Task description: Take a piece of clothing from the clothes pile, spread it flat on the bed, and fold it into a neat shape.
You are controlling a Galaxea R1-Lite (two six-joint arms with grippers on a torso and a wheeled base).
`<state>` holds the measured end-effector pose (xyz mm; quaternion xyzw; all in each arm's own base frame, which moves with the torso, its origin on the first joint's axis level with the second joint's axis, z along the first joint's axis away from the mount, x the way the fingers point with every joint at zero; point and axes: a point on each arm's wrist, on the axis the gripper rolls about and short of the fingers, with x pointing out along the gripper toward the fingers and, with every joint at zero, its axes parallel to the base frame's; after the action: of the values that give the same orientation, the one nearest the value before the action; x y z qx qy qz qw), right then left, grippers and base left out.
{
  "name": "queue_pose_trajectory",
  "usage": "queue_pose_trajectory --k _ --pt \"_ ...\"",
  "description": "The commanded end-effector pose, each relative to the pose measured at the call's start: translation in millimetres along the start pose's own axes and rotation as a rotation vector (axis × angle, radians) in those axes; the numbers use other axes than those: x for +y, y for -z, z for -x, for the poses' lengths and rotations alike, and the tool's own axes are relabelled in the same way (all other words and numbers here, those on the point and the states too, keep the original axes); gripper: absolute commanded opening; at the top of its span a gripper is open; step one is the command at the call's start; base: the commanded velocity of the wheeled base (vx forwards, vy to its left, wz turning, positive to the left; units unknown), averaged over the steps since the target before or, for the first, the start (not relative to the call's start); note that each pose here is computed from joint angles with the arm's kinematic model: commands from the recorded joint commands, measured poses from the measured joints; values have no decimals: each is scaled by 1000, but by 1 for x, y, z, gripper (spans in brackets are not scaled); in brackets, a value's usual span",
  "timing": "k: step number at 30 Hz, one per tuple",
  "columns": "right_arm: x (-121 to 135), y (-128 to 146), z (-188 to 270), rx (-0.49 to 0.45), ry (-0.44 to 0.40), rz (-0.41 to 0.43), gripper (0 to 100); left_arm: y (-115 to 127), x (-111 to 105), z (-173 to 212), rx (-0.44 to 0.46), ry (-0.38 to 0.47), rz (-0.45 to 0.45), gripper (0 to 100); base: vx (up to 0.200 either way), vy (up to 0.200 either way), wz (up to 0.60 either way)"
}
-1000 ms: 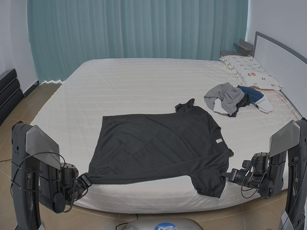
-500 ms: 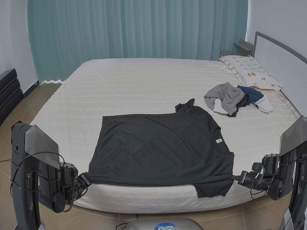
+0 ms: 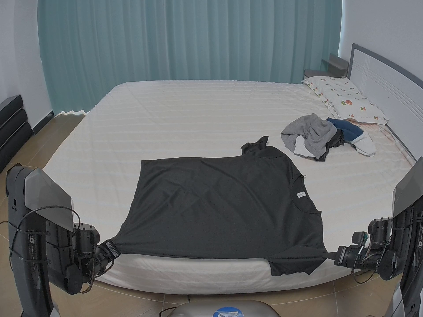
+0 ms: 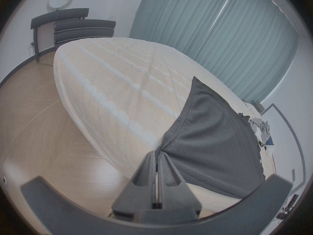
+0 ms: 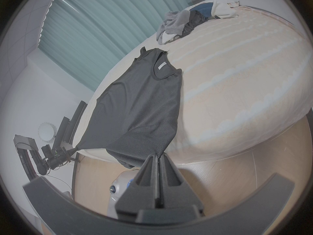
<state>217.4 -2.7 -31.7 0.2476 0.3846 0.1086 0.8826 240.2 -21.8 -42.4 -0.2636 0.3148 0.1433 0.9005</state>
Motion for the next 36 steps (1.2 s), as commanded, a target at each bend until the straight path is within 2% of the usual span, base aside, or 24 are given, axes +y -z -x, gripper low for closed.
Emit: queue_pose_trajectory --k 1,7,9,15,21,27,36 --pt "2 -1 6 -15 0 9 0 2 4 7 3 -33 -50 0 0 0 0" --pt "2 0 14 24 22 28 0 1 6 8 -1 -42 -58 0 0 0 0" --pt "2 5 17 72 38 44 0 3 9 11 14 -57 -80 0 0 0 0" --pt "5 7 29 120 55 59 0 7 14 21 49 -77 -134 0 0 0 0" --pt "7 8 36 142 62 96 0 10 16 21 61 -88 -156 0 0 0 0" --pt "6 7 38 141 66 98 0 9 15 24 75 -97 -164 0 0 0 0" --pt "6 9 46 167 82 104 0 12 18 35 153 -148 -220 0 0 0 0"
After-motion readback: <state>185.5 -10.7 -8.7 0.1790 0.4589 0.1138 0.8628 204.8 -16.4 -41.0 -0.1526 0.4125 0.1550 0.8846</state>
